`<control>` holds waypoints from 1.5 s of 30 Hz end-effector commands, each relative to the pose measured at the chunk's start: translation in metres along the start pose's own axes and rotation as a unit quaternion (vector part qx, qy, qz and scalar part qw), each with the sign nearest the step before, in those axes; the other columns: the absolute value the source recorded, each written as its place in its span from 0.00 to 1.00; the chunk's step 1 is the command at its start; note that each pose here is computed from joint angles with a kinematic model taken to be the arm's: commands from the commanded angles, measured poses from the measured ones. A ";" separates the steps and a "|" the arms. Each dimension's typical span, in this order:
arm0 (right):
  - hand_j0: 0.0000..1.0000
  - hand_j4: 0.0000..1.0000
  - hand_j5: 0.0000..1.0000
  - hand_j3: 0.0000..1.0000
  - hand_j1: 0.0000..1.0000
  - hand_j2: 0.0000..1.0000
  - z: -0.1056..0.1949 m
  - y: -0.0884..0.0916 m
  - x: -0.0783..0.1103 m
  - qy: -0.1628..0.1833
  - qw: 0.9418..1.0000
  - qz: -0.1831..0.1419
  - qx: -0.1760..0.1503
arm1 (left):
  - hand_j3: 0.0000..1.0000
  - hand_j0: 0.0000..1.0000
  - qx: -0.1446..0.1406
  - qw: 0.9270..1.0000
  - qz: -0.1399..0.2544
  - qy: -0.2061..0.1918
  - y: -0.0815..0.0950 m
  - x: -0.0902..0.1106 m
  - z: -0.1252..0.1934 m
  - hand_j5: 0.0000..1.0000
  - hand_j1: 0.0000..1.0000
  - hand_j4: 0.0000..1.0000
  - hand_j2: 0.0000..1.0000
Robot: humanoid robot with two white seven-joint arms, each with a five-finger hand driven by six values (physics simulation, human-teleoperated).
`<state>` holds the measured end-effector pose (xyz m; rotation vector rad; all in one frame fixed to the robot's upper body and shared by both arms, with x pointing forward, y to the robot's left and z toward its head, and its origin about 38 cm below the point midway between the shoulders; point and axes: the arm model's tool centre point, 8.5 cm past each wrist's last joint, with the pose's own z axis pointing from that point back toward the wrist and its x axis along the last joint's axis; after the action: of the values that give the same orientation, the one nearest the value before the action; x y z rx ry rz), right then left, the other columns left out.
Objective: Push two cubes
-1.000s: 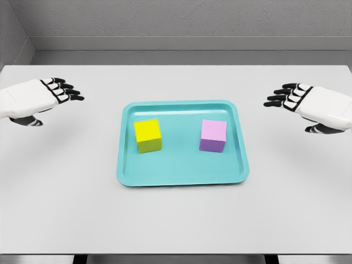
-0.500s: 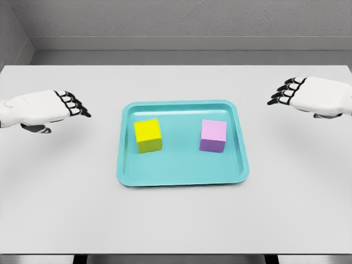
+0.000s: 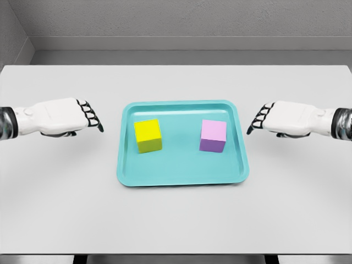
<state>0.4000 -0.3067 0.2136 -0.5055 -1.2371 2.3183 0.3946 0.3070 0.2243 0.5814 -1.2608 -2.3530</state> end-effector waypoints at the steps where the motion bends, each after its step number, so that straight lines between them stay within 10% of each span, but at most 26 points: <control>1: 0.72 0.72 0.72 0.72 0.72 0.72 -0.007 0.006 0.000 -0.001 1.000 -0.008 0.005 | 0.71 0.71 -0.002 1.000 0.001 -0.002 -0.001 0.001 0.000 0.71 0.71 0.71 0.71; 45: 0.72 0.72 0.72 0.72 0.72 0.72 -0.072 -0.011 0.011 -0.006 0.999 0.043 0.013 | 0.72 0.72 0.027 0.998 0.015 -0.051 0.002 0.032 -0.039 0.72 0.72 0.72 0.72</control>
<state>0.4312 -0.2477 0.1835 -0.5481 -1.2101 2.4094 0.3892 0.2627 0.2007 0.4618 -1.3713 -2.3603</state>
